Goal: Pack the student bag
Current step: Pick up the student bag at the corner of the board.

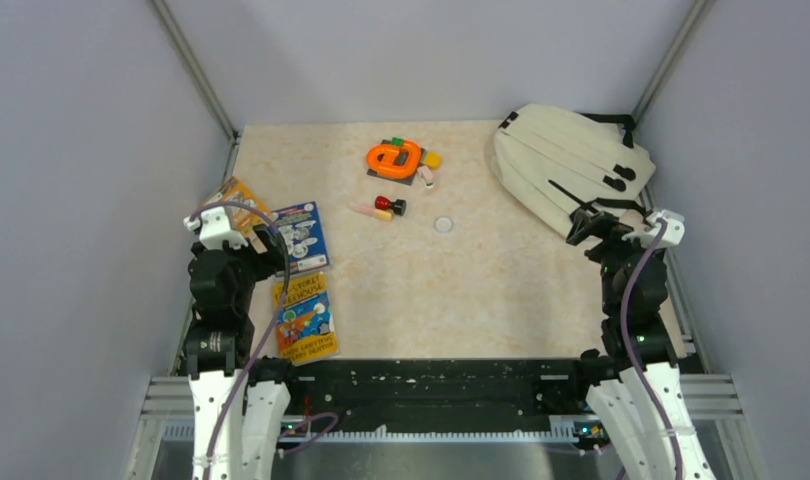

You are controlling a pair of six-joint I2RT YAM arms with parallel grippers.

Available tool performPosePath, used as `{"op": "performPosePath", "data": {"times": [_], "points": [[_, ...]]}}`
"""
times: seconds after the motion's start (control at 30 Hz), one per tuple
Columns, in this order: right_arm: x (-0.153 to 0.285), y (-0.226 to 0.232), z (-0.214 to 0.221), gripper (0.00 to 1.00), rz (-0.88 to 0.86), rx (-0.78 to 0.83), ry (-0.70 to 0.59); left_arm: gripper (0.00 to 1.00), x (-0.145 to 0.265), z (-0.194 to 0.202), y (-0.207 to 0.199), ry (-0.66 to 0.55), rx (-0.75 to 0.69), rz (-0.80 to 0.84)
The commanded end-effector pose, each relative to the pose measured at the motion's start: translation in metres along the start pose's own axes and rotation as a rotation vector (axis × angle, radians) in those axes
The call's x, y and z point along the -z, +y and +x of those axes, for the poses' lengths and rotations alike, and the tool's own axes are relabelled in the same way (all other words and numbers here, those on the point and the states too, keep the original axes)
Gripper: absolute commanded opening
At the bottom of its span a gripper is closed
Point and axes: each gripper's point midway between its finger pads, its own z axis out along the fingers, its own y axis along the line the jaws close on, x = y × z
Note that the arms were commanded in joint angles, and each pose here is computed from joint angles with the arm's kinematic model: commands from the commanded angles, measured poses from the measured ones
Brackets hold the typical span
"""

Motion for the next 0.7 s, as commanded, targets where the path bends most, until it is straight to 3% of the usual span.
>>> {"op": "performPosePath", "data": {"times": [0.0, 0.37, 0.5, 0.67], "points": [[0.003, 0.005, -0.017, 0.99, -0.02, -0.007, -0.057, 0.91, 0.003, -0.018, -0.001, -0.069, 0.02, 0.0], [-0.012, 0.014, -0.002, 0.99, -0.051, 0.031, 0.009, 0.98, 0.007, -0.021, 0.006, -0.099, 0.038, -0.04], [-0.035, 0.028, 0.015, 0.99, -0.095, 0.126, 0.127, 0.98, 0.002, -0.011, 0.013, -0.051, 0.038, -0.083], [-0.076, 0.043, 0.042, 0.9, -0.141, 0.284, 0.324, 0.98, -0.002, -0.005, 0.011, -0.013, 0.033, -0.07]]}}
